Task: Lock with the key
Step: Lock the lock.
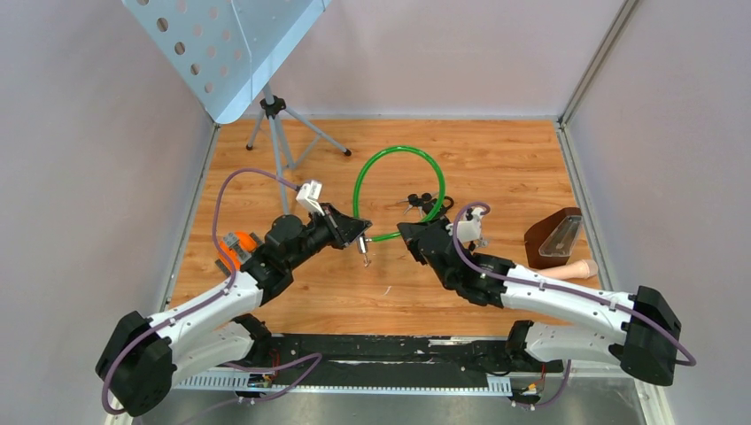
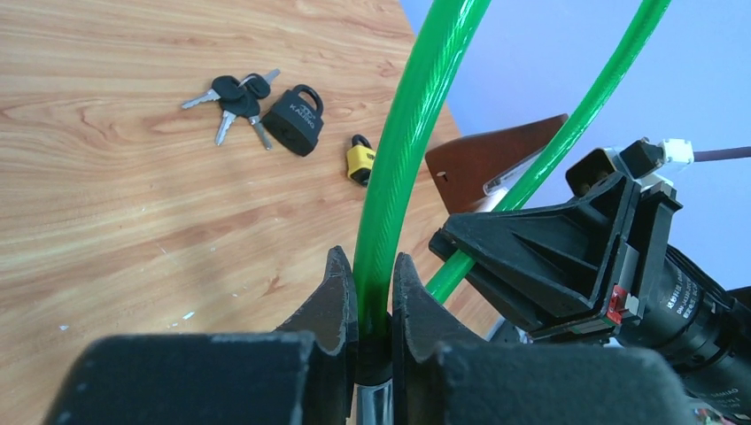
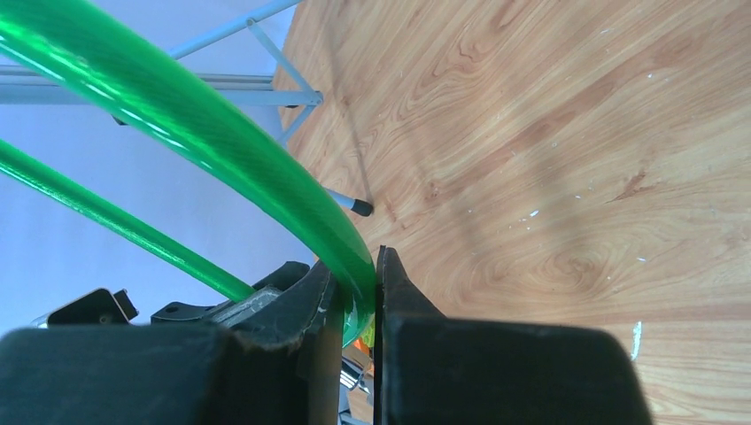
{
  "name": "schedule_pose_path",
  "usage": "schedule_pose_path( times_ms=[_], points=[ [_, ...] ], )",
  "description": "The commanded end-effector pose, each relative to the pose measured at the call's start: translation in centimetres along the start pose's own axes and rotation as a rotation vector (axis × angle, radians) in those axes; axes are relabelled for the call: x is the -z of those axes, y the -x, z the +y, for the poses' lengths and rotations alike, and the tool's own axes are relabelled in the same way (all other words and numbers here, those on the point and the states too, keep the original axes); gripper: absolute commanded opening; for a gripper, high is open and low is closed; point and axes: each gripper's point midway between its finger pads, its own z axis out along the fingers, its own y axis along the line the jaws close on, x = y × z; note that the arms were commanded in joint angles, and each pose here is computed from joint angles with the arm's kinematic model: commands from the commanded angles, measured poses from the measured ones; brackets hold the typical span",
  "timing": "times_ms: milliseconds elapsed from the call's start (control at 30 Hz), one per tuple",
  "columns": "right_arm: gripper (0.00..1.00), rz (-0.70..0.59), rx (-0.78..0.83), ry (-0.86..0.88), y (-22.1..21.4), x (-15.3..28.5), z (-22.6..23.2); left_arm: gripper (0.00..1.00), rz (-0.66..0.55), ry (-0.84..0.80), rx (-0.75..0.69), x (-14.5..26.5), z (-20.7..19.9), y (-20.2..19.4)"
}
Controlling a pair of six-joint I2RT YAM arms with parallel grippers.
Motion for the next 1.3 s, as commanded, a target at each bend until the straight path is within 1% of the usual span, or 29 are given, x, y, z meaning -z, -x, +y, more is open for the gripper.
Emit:
schedule_pose_path(
  times_ms=[0,267,333,467,600,700,767,833,900,967,1100,1167,1267],
  points=[
    [0.0,0.041,-0.088,0.116,-0.4,0.8,5.3,0.0,-0.014,-0.067,-0.001,-0.4,-1.5,0.5],
    [0.0,0.075,-0.037,0.123,-1.3,0.7,5.7,0.0,-0.061,-0.085,0.004,-0.6,-2.1,1.7],
    [0.06,0.069,-0.026,0.129,-1.0,0.9,5.7,0.0,-0.097,-0.076,0.009,-0.3,-2.2,2.5],
    [0.19,0.05,0.027,0.148,0.0,1.6,5.2,0.0,-0.195,-0.063,0.036,0.6,-2.5,4.5],
    [0.3,0.045,0.057,0.174,1.0,2.4,4.9,0.0,-0.306,-0.095,0.069,1.9,-3.4,6.7],
    [0.41,0.042,0.081,0.205,1.6,3.2,5.3,0.0,-0.386,-0.137,0.115,3.0,-4.1,8.0],
    [0.52,0.048,0.103,0.24,2.0,4.0,5.9,0.0,-0.433,-0.161,0.142,3.6,-4.3,8.8],
    [0.69,0.057,0.142,0.296,2.1,4.8,6.7,0.0,-0.468,-0.18,0.167,4.0,-4.5,9.2],
    [0.8,0.07,0.222,0.37,2.0,5.7,7.9,0.0,-0.492,-0.199,0.174,4.3,-4.8,9.7],
    [0.83,0.087,0.329,0.426,1.8,6.6,8.6,0.0,-0.503,-0.216,0.181,4.5,-5.1,10.0],
    [0.84,0.163,0.478,0.508,0.5,8.1,8.0,0.0,-0.521,-0.267,0.206,5.1,-6.1,10.5],
    [0.84,0.188,0.501,0.518,0.2,8.3,7.0,0.0,-0.535,-0.295,0.226,5.5,-6.6,10.9],
    [0.85,0.203,0.484,0.531,-0.2,8.2,5.7,0.0,-0.553,-0.34,0.256,6.1,-7.5,11.5]
  ],
)
